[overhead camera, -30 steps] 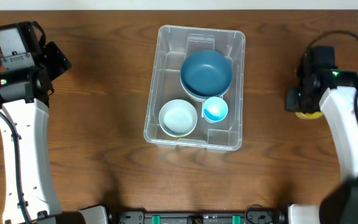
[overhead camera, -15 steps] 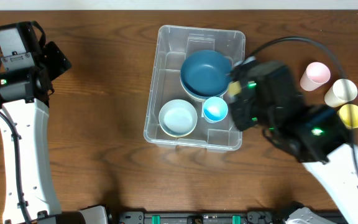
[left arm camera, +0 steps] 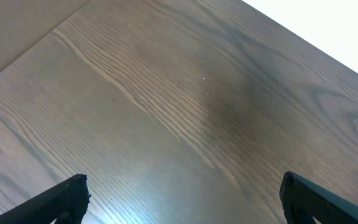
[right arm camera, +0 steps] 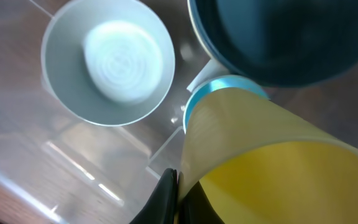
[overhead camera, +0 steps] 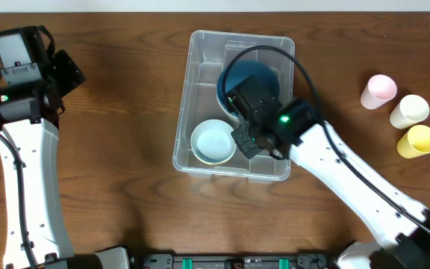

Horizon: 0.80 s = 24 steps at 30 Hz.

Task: Pack container
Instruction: 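Carry the yellow cup over the blue cup in the container, then lower the yellow cup into the blue cup with the right gripper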

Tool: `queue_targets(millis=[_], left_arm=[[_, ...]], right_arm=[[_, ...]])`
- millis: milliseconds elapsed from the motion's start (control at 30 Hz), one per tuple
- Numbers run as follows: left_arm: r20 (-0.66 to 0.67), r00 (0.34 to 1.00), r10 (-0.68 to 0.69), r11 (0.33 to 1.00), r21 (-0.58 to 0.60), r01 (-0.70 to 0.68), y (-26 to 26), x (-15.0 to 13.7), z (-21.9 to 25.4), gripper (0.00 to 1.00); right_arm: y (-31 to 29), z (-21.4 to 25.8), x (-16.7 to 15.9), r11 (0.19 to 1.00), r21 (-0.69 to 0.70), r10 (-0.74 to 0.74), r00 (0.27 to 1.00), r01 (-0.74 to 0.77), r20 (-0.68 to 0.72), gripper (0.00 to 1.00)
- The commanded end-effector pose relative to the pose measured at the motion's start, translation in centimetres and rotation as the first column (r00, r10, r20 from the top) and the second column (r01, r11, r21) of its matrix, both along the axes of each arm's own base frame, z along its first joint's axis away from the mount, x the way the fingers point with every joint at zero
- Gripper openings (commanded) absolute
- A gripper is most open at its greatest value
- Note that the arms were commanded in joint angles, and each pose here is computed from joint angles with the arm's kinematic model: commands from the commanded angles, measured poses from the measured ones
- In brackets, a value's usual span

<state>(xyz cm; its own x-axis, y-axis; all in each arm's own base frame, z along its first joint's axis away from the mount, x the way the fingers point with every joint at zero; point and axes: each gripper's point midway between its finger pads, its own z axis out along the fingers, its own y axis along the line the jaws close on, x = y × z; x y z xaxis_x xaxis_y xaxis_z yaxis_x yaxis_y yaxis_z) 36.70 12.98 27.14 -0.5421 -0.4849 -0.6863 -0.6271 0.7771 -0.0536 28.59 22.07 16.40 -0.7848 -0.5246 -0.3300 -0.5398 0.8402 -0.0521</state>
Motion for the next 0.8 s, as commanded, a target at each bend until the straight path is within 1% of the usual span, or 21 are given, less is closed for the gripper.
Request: queue_targets(millis=[0,400,467,500,533,600,633,667,700,733,767], left_arm=[[0.016,1.0,0.008,1.0,0.022,-0.008,0.4,-0.2,1.0,0.98],[0.016,1.0,0.008,1.0,0.022,-0.008,0.4,-0.2,1.0,0.98],[0.016,1.0,0.008,1.0,0.022,-0.008,0.4,-0.2,1.0,0.98],[0.016,1.0,0.008,1.0,0.022,-0.008,0.4,-0.2,1.0,0.98],[0.016,1.0,0.008,1.0,0.022,-0.008,0.4,-0.2,1.0,0.98],[0.016,1.0,0.008,1.0,0.022,-0.008,0.4,-0.2,1.0,0.98],[0.016,1.0,0.008,1.0,0.022,-0.008,0.4,-0.2,1.0,0.98],[0.016,1.0,0.008,1.0,0.022,-0.008,0.4,-0.2,1.0,0.98],[0.016,1.0,0.008,1.0,0.022,-0.008,0.4,-0.2,1.0,0.98],[0.016,1.0,0.008,1.0,0.022,-0.008,0.4,-0.2,1.0,0.98],[0.016,1.0,0.008,1.0,0.022,-0.008,0.4,-0.2,1.0,0.98]], right_arm=[[0.1,-1.2,0.2,0.999,-0.026,-0.018,1.0,0.018,-0.015,0.02],[-0.8,-2.4,1.4,0.994,-0.103,-0.043,0.999,0.044,0.014,0.03],[-0.8,-2.4,1.4,0.994,-0.101,-0.043,0.999,0.045,0.015,0.07],[-0.8,-2.4,1.4,0.994,-0.101,-0.043,0.999,0.045,0.016,0.1],[-0.8,-2.4,1.4,0.994,-0.101,-0.043,0.999,0.045,0.015,0.17],[-0.8,-2.4,1.4,0.994,-0.102,-0.043,0.999,0.044,0.015,0.25],[-0.8,-2.4,1.4,0.994,-0.102,-0.043,0.999,0.044,0.014,0.4],[-0.8,-2.4,1.4,0.994,-0.102,-0.043,0.999,0.044,0.013,0.58],[-0.8,-2.4,1.3,0.994,-0.103,-0.043,0.999,0.044,0.012,0.67],[-0.8,-2.4,1.3,0.994,-0.103,-0.043,0.999,0.044,0.012,0.72],[-0.8,-2.4,1.3,0.994,-0.103,-0.043,0.999,0.044,0.012,0.73]])
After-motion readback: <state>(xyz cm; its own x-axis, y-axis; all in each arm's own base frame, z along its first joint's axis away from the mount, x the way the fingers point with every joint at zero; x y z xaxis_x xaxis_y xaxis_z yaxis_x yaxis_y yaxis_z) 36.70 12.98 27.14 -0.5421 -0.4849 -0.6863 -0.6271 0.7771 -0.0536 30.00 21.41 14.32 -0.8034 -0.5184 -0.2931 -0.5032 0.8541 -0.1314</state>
